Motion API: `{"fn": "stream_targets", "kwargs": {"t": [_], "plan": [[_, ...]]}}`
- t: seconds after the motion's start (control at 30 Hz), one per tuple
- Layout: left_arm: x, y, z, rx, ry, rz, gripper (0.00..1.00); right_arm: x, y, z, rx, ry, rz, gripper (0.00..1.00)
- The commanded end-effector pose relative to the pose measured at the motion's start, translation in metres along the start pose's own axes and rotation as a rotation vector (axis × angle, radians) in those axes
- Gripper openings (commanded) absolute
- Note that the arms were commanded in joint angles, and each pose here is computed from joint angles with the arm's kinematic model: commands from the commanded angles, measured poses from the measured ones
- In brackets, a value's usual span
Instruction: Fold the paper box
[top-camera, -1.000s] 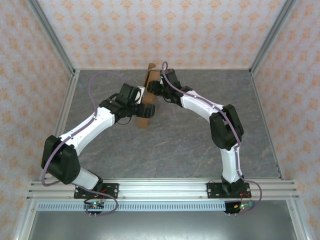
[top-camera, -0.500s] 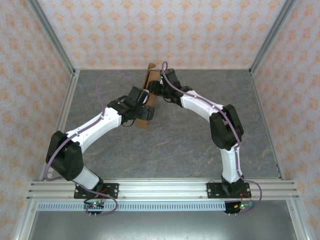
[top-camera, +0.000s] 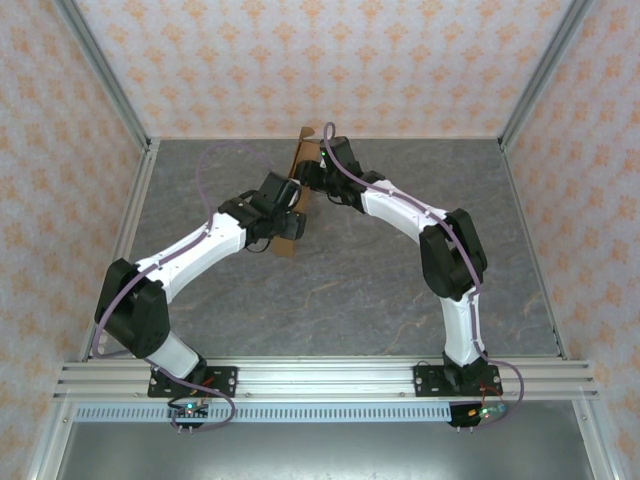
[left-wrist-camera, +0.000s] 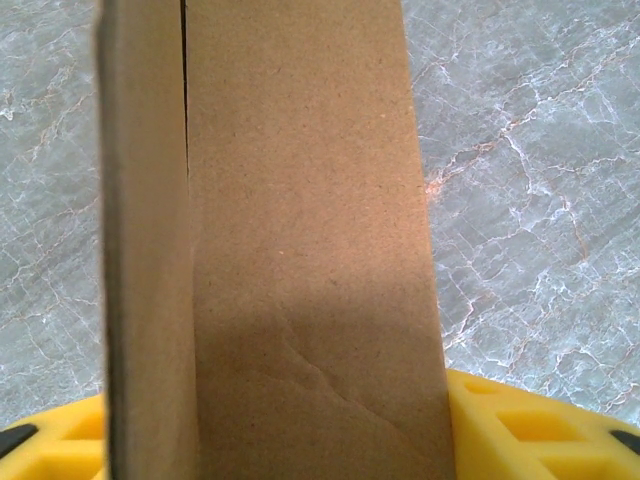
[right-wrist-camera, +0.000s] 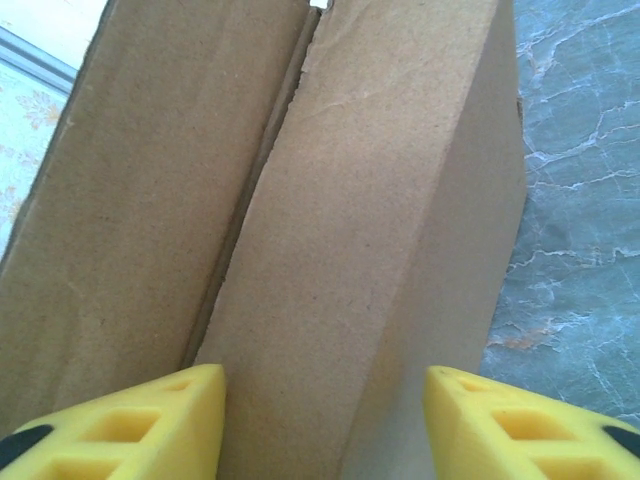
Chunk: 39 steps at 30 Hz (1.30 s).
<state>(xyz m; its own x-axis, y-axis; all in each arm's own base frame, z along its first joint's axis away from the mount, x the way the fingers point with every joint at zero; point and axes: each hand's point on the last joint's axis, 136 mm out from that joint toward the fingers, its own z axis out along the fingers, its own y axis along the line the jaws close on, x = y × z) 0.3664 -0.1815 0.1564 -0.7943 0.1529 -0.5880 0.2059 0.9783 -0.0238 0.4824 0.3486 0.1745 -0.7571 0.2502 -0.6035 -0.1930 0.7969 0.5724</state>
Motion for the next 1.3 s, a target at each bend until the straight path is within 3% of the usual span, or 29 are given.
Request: {"fn": "stream_targets", "kwargs": {"t": [0.0, 0.33, 0.53, 0.8, 1.0, 1.27], "plan": [[-0.002, 0.009, -0.014, -0.044, -0.028, 0.028, 0.53, -0.009, 0.006, -0.025, 0.027, -0.015, -0.031, 0.59], [-0.006, 0.003, -0.028, 0.083, -0.109, 0.113, 0.44, -0.041, -0.024, -0.116, 0.068, -0.105, -0.058, 0.66], [-0.008, -0.029, -0.054, 0.311, -0.196, 0.313, 0.42, -0.040, -0.049, -0.182, 0.102, -0.090, -0.156, 0.66], [0.011, -0.037, -0.069, 0.474, -0.144, 0.657, 0.42, -0.021, -0.064, -0.274, 0.188, -0.190, -0.399, 0.69], [0.024, -0.036, -0.074, 0.576, -0.117, 0.848, 0.39, -0.004, -0.074, -0.289, 0.234, -0.143, -0.486, 0.68], [0.026, -0.020, -0.056, 0.647, -0.008, 0.875, 0.37, 0.015, -0.077, -0.285, 0.204, -0.039, -0.829, 0.73]]}}
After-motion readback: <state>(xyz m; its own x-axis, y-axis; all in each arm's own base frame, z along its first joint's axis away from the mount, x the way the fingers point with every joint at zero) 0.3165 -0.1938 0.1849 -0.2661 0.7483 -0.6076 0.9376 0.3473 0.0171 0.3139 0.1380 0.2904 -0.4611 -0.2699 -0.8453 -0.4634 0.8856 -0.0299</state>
